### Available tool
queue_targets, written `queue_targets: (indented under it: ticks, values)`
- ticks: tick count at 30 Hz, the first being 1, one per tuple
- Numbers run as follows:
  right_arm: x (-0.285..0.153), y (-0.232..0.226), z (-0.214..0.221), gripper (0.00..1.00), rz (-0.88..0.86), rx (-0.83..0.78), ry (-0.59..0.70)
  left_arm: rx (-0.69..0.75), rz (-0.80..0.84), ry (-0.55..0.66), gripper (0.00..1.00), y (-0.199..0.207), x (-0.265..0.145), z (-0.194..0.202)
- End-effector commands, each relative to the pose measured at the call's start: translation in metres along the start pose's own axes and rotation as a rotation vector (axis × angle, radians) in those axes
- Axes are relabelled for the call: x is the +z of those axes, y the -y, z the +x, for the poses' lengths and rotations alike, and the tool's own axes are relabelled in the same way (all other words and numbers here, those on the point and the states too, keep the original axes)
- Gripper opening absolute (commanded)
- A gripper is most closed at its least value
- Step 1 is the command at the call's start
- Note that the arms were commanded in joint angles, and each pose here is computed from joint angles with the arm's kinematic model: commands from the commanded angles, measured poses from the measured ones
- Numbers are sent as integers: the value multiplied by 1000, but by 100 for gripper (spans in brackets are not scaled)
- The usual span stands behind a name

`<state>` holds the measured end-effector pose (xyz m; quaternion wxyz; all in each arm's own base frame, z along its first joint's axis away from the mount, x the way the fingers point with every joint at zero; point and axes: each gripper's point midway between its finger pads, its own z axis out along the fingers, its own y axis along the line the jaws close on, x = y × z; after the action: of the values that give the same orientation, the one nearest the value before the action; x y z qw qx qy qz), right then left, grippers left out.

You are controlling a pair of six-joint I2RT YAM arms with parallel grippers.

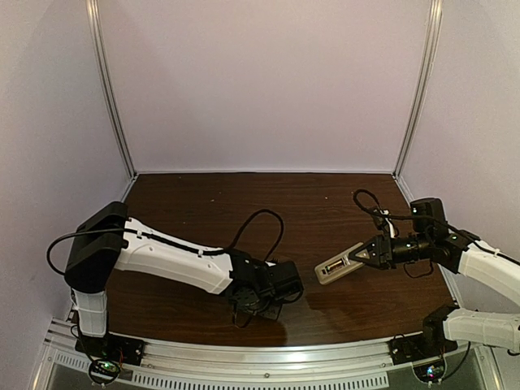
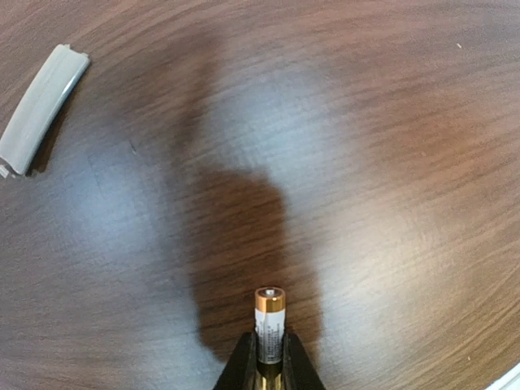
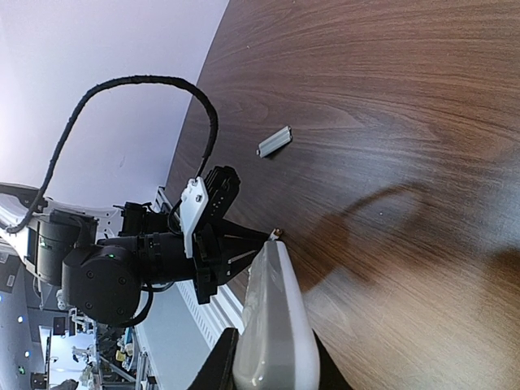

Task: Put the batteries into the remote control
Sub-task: Pick up the battery from the center of the board.

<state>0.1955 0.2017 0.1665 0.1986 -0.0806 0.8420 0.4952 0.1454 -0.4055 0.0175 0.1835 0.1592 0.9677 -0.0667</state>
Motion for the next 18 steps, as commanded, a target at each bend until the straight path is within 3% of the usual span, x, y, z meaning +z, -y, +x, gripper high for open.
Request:
queue_targets:
  ticks: [1,4,7,14,18]
  values:
    - [0,-1,-3,0,-12,-14,6,56,-23,-16,4,-11,7,-9]
    - [1,0,-1,0,-18,-12,2,97,-8,5,0,-14,3,-16]
    - [5,1,4,0,-54,24,-9,187,79,112,0,-3,-20,-37]
    - [8,-8,3,0,-111,46,2,358,351,566,0,16,-136,-97]
    - [15,-18,5,0,-147,50,-4,492,469,755,0,31,-188,-110]
